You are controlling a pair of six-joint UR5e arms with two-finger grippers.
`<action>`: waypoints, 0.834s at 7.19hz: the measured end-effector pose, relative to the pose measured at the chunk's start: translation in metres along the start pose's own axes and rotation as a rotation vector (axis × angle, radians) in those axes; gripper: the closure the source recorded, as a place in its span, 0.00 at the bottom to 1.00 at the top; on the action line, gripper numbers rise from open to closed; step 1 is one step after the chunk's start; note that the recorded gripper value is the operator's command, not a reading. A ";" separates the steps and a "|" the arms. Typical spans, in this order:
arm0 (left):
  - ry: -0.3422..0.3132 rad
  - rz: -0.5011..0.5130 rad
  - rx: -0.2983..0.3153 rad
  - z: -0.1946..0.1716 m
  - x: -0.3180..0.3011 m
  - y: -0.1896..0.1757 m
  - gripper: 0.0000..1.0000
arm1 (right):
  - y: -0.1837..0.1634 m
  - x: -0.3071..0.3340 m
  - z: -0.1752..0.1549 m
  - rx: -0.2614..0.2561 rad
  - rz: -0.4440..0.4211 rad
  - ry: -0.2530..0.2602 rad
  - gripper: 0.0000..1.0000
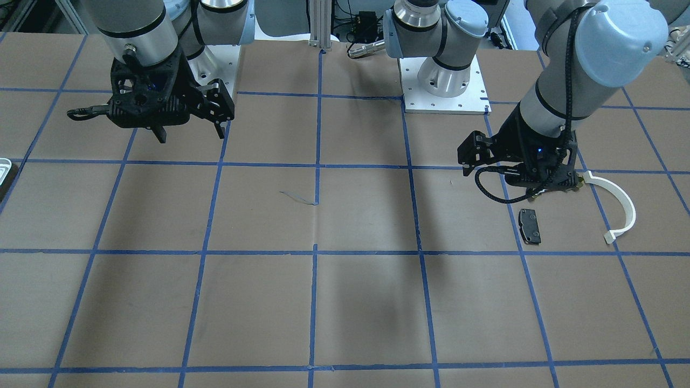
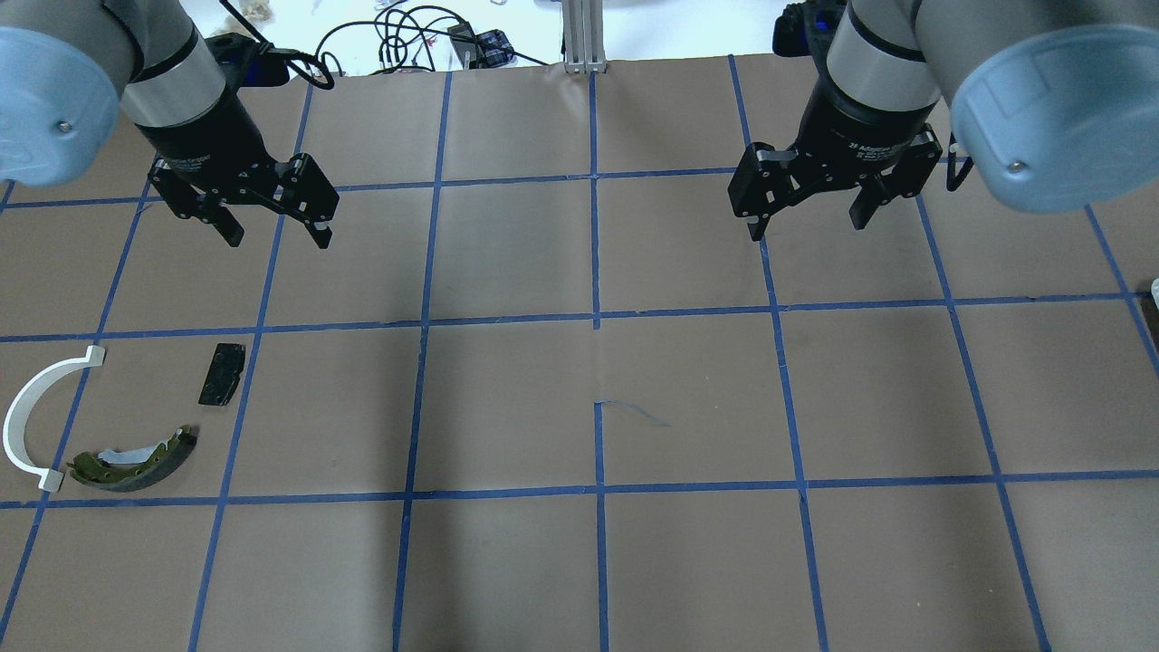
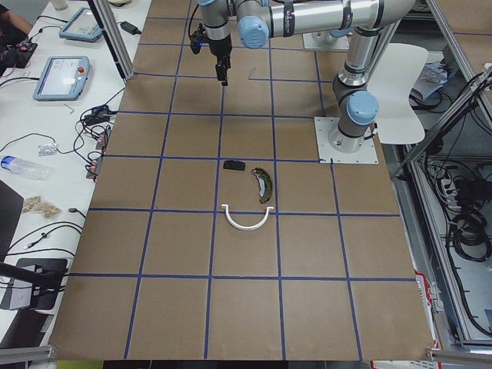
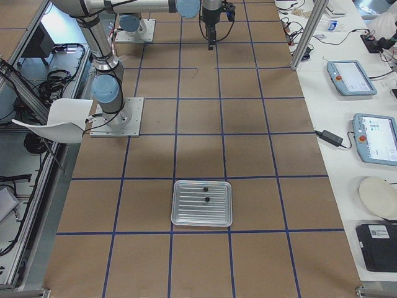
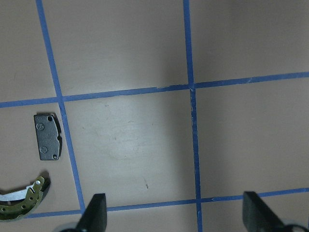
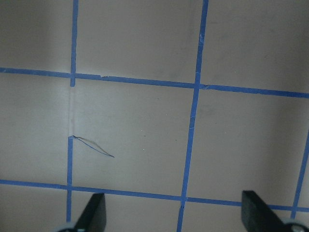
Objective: Place bearing gear from tray to pile
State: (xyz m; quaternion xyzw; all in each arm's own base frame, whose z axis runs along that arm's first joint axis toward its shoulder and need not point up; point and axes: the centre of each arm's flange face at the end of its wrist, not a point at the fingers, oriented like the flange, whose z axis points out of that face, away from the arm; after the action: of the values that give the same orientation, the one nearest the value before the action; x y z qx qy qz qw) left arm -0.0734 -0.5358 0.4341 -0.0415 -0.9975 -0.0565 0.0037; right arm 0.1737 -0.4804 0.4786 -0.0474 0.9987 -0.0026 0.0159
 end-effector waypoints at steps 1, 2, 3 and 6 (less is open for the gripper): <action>0.000 0.000 0.000 0.000 0.000 0.000 0.00 | 0.000 0.002 0.002 -0.003 0.005 -0.004 0.00; 0.000 0.000 0.000 0.000 0.000 0.000 0.00 | 0.000 0.004 0.007 -0.018 0.011 -0.005 0.00; 0.000 0.000 0.002 -0.001 0.000 0.001 0.00 | 0.001 0.007 0.013 -0.026 0.013 -0.004 0.00; 0.001 -0.002 0.000 0.001 -0.002 0.000 0.00 | -0.001 0.027 0.014 -0.016 0.006 0.068 0.00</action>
State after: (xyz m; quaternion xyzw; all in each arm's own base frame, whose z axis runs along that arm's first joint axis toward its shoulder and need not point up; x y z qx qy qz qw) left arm -0.0719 -0.5360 0.4330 -0.0406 -0.9976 -0.0567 0.0044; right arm 0.1476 -0.4840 0.4641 -0.0442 0.9988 0.0037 -0.0182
